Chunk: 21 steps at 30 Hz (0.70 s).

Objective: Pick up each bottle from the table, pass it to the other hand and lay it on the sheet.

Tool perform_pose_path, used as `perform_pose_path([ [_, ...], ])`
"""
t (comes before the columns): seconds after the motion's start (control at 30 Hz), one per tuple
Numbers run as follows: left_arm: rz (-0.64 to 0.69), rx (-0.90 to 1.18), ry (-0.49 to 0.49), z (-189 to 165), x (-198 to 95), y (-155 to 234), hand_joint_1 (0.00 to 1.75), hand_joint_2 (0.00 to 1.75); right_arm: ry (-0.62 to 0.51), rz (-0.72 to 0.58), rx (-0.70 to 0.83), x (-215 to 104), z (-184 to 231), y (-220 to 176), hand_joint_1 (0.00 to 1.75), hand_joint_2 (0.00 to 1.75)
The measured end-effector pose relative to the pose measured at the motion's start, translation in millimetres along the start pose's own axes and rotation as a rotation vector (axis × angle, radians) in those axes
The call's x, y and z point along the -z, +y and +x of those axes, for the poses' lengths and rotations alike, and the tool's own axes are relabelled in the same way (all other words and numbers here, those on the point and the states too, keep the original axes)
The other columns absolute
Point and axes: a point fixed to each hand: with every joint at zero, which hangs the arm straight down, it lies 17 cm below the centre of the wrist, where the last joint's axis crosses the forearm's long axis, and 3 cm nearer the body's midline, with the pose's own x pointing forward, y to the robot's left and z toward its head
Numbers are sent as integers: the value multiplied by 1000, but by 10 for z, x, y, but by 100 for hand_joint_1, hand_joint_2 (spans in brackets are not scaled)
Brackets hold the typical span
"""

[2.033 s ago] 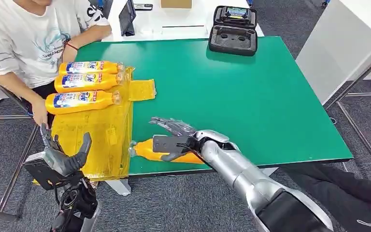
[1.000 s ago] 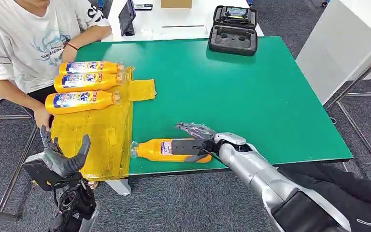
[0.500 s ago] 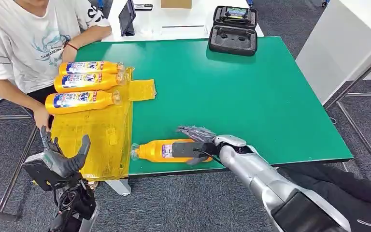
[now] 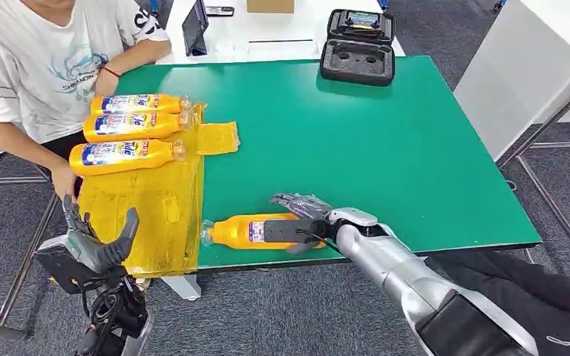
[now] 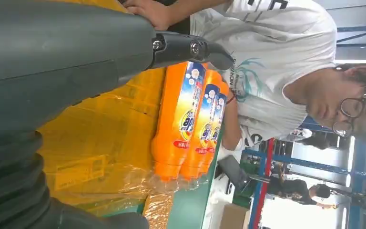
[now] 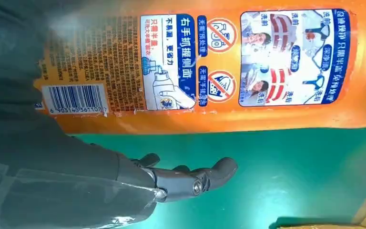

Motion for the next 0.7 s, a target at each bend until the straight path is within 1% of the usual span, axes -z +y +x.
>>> perform_pose_path([
  [0.27, 0, -1, 1, -3, -1, 2, 0, 175, 9, 3, -24, 0, -23, 9, 0, 175],
  [0.3, 0, -1, 1, -3, -1, 2, 0, 175, 10, 4, -27, 1, -24, 12, 113, 175],
  [0.33, 0, -1, 1, -3, -1, 2, 0, 175, 11, 4, -28, 1, -25, 14, 161, 175],
  [0.37, 0, -1, 1, -3, -1, 1, 0, 175, 11, 4, -29, 1, -25, 13, 161, 175],
  [0.4, -1, -1, 1, -2, -1, 1, 0, 175, 13, 5, -31, 0, -30, 13, 168, 175],
  [0.43, -1, -1, 1, -4, -2, 0, 0, 175, 14, 6, -35, -1, -35, 16, 171, 175],
  [0.5, -1, -1, 1, -4, -1, 0, 0, 175, 17, 8, -39, -3, -43, 20, 171, 175],
  [0.53, -1, -1, 1, -4, -1, 0, 0, 175, 17, 8, -40, -3, -44, 21, 175, 175],
  [0.7, -1, -1, 1, -3, -1, 0, 0, 175, 20, 15, -47, -9, -58, 40, 175, 175],
])
